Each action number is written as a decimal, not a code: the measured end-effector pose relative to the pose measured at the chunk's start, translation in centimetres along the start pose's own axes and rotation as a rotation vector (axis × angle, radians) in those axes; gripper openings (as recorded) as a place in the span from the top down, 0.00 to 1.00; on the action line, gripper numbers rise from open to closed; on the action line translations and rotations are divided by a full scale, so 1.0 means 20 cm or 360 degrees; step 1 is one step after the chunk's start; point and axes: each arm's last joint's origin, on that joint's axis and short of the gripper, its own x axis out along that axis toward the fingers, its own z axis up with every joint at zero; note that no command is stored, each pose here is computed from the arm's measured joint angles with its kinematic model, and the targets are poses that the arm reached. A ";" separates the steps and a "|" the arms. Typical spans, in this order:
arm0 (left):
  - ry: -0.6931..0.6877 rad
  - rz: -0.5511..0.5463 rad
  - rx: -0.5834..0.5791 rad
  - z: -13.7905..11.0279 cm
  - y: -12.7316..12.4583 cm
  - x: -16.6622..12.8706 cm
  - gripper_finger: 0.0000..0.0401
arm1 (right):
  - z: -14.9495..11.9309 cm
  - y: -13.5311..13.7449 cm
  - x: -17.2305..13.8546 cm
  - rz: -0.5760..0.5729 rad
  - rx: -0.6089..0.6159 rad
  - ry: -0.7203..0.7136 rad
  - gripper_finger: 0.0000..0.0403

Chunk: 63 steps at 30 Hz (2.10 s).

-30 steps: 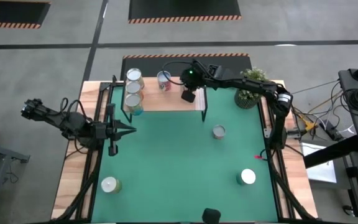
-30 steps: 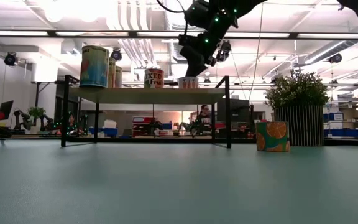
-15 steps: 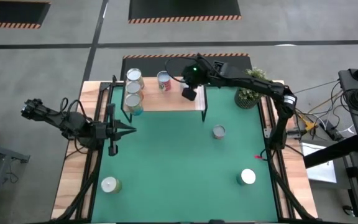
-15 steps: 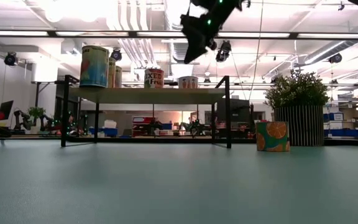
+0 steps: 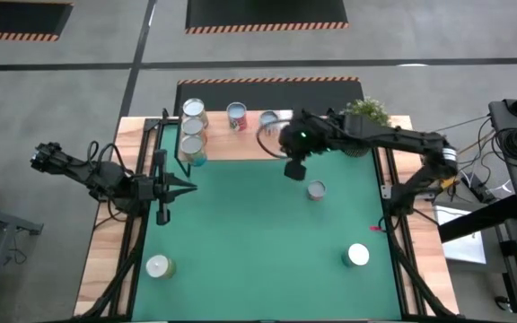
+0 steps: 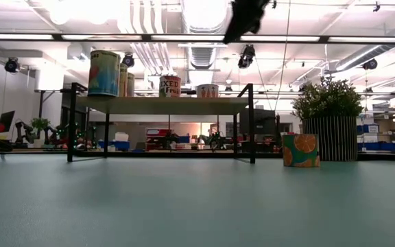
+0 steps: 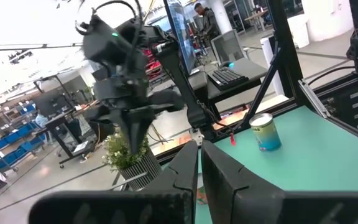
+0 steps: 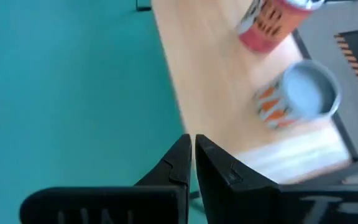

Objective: Pick and place cans onto a shelf
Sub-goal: Put the small canned oranges on the shelf

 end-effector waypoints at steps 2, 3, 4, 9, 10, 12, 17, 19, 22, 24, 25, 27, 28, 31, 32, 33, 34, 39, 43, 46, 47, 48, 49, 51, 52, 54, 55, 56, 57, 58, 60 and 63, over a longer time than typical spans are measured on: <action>0.0001 -0.0001 0.0000 0.00 0.00 0.00 0.99 | -0.07 0.04 -0.01 0.0020 0.0042 -0.0005 0.97; 0.0002 -0.0001 0.0000 0.00 0.00 0.00 0.99 | -0.11 0.05 -0.02 0.0032 0.0061 0.0003 0.97; 0.0002 -0.0001 0.0000 0.00 0.00 0.00 0.99 | -0.15 0.06 -0.02 0.0041 0.0094 0.0005 0.97; 0.0004 -0.0002 0.0001 0.00 0.00 0.00 0.99 | -0.40 0.09 -0.03 0.0046 0.0257 0.0128 0.97; 0.0004 -0.0002 0.0002 0.00 0.00 0.00 0.99 | -0.45 0.09 -0.02 0.0043 0.0286 0.0160 0.97; 0.0003 -0.0002 0.0001 0.00 0.00 0.00 0.99 | -0.57 0.10 0.00 0.0040 0.0320 0.0230 0.97; 0.0000 -0.0001 0.0005 0.00 0.00 0.00 0.99 | -0.83 0.12 0.08 0.0027 0.0387 0.0306 0.97; -0.0013 0.0006 0.0000 0.00 0.00 0.00 0.99 | -0.90 0.12 0.12 0.0029 0.0404 0.0292 0.97; -0.0034 0.0015 0.0007 0.01 0.00 0.00 0.99 | -0.99 0.13 0.15 0.0032 0.0435 0.0272 0.97; -0.0037 0.0017 0.0020 0.01 0.00 0.00 0.99 | -1.03 0.14 0.17 0.0031 0.0438 0.0272 0.97; -0.0037 0.0017 0.0022 0.01 0.00 0.00 0.99 | -1.04 0.14 0.18 0.0028 0.0437 0.0270 0.97; -0.0037 0.0017 0.0030 0.01 0.00 0.00 0.99 | -1.06 0.14 0.19 0.0014 0.0441 0.0266 0.97; -0.0037 0.0018 0.0036 0.01 0.00 0.00 0.99 | -1.06 0.14 0.19 -0.0005 0.0446 0.0267 0.97; -0.0037 0.0018 0.0049 0.01 0.00 0.00 0.99 | -1.06 0.14 0.20 -0.0026 0.0457 0.0267 0.97; -0.0037 0.0017 0.0055 0.01 0.00 0.00 0.99 | -1.06 0.14 0.20 -0.0027 0.0457 0.0269 0.97; -0.0037 0.0018 0.0060 0.01 0.00 0.00 0.99 | -1.05 0.14 0.20 -0.0028 0.0457 0.0270 0.97; -0.0037 0.0018 0.0063 0.01 0.00 0.00 0.99 | -1.05 0.14 0.21 -0.0028 0.0458 0.0273 0.97; -0.0037 0.0018 0.0067 0.01 0.00 0.00 0.99 | -1.06 0.14 0.22 -0.0061 0.0487 0.0292 0.87; -0.0037 0.0018 0.0068 0.01 0.00 0.00 0.99 | -1.06 0.14 0.24 -0.0087 0.0503 0.0305 0.71; -0.0037 0.0018 0.0068 0.01 0.00 0.00 0.99 | -1.06 0.14 0.25 -0.0108 0.0538 0.0299 0.57; -0.0037 0.0018 0.0068 0.01 0.00 0.00 0.99 | -1.05 0.14 0.26 -0.0105 0.0543 0.0290 0.52; -0.0037 0.0018 0.0068 0.01 0.00 0.00 0.99 | -1.05 0.14 0.26 -0.0091 0.0548 0.0277 0.47; -0.0037 0.0018 0.0068 0.01 0.00 0.00 0.99 | -1.04 0.14 0.26 -0.0071 0.0551 0.0260 0.42; -0.0037 0.0017 0.0068 0.01 0.00 0.00 0.99 | -1.03 0.14 0.26 -0.0051 0.0559 0.0218 0.34; -0.0037 0.0018 0.0068 0.01 0.00 0.00 0.99 | -1.02 0.14 0.26 -0.0047 0.0554 0.0206 0.31; -0.0036 0.0018 0.0068 0.01 0.00 0.00 0.99 | -1.02 0.14 0.26 -0.0011 0.0515 0.0208 0.24; -0.0036 0.0018 0.0068 0.01 0.00 0.00 0.99 | -1.02 0.15 0.26 0.0000 0.0497 0.0217 0.22; -0.0036 0.0018 0.0068 0.01 0.00 0.00 0.99 | -1.03 0.15 0.27 0.0005 0.0475 0.0227 0.20; -0.0036 0.0017 0.0068 0.01 0.00 0.00 0.99 | -1.03 0.15 0.28 0.0008 0.0452 0.0240 0.18; -0.0036 0.0017 0.0068 0.01 0.00 0.00 0.99 | -1.03 0.16 0.28 0.0012 0.0423 0.0254 0.17; -0.0036 0.0018 0.0068 0.01 0.00 0.00 0.99 | -1.04 0.16 0.30 0.0004 0.0387 0.0288 0.15; -0.0033 0.0015 0.0070 0.01 0.00 0.00 0.99 | -1.04 0.18 0.34 0.0022 0.0348 0.0286 0.13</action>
